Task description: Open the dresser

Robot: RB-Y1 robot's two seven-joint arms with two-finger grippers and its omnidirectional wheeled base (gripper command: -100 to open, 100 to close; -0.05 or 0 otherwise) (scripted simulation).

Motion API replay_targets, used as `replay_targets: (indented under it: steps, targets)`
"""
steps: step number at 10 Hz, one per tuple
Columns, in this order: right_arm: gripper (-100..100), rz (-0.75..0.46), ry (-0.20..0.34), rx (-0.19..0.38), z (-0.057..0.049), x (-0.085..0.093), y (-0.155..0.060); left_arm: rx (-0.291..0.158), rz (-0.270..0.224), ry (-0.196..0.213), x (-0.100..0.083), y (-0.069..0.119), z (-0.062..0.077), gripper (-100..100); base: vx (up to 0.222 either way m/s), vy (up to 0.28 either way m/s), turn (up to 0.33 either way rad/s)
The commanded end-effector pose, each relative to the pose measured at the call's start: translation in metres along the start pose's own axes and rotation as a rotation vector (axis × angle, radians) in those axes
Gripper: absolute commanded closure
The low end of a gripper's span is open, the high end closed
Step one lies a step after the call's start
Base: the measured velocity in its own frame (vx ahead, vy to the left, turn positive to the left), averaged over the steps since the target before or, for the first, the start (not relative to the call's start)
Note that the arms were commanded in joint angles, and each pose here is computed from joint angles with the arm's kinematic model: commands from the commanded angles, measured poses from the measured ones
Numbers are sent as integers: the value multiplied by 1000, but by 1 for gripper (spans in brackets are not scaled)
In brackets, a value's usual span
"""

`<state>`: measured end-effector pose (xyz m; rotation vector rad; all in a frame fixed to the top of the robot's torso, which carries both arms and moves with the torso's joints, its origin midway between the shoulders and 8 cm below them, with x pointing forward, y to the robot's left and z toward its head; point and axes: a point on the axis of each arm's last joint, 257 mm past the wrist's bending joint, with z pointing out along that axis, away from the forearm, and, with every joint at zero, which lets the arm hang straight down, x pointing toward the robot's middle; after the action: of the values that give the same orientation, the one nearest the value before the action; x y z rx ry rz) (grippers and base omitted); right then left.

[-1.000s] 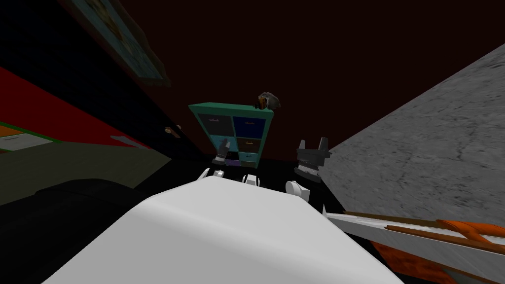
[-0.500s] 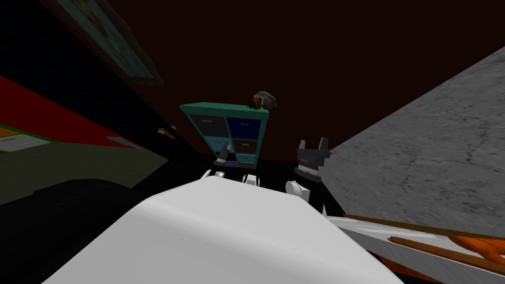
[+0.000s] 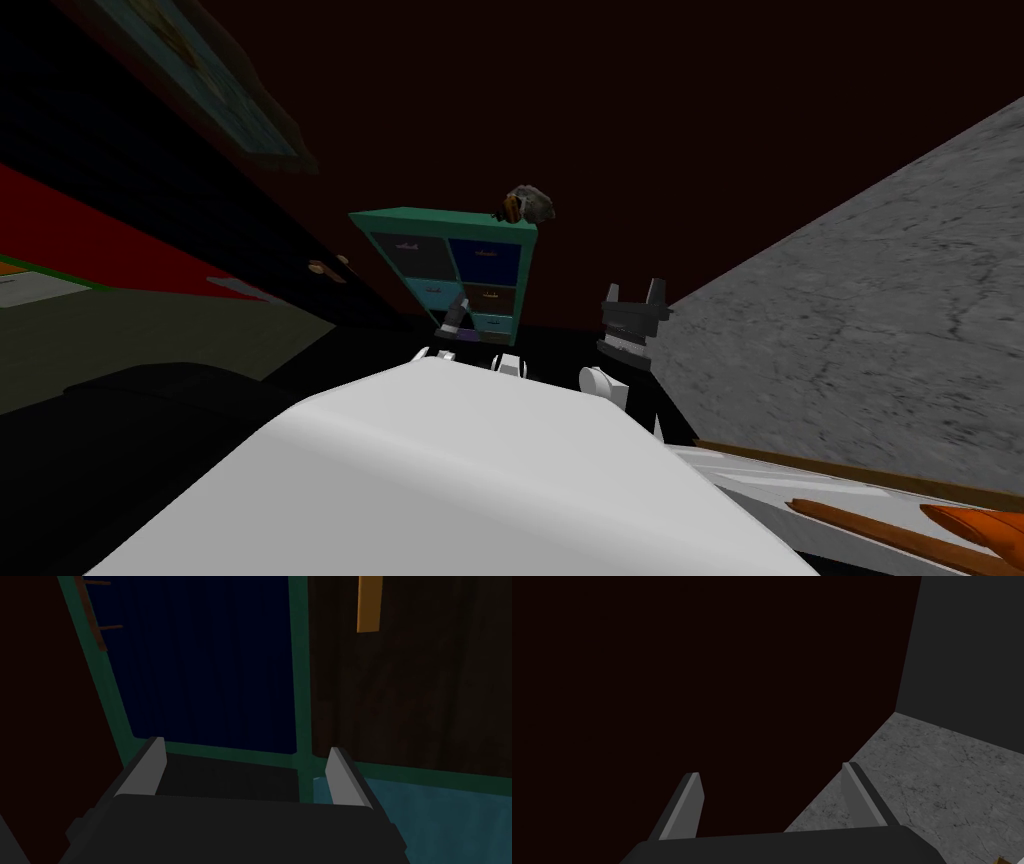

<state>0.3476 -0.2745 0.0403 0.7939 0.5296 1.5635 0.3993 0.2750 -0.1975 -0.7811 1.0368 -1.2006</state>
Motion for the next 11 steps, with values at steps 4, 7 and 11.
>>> replay_targets:
  steps: [4,7,11]
  targets:
    - [0,0,0,0,0,0,0,-82,-27,-14,2,42,-15,-100,53,-69,2]
    - [0,0,0,0,0,0,0,-126,-66,-39,10,62,-23,-100,67,-85,3]
    - [0,0,0,0,0,0,0,-156,-149,-96,31,73,-27,-100,42,-45,1]
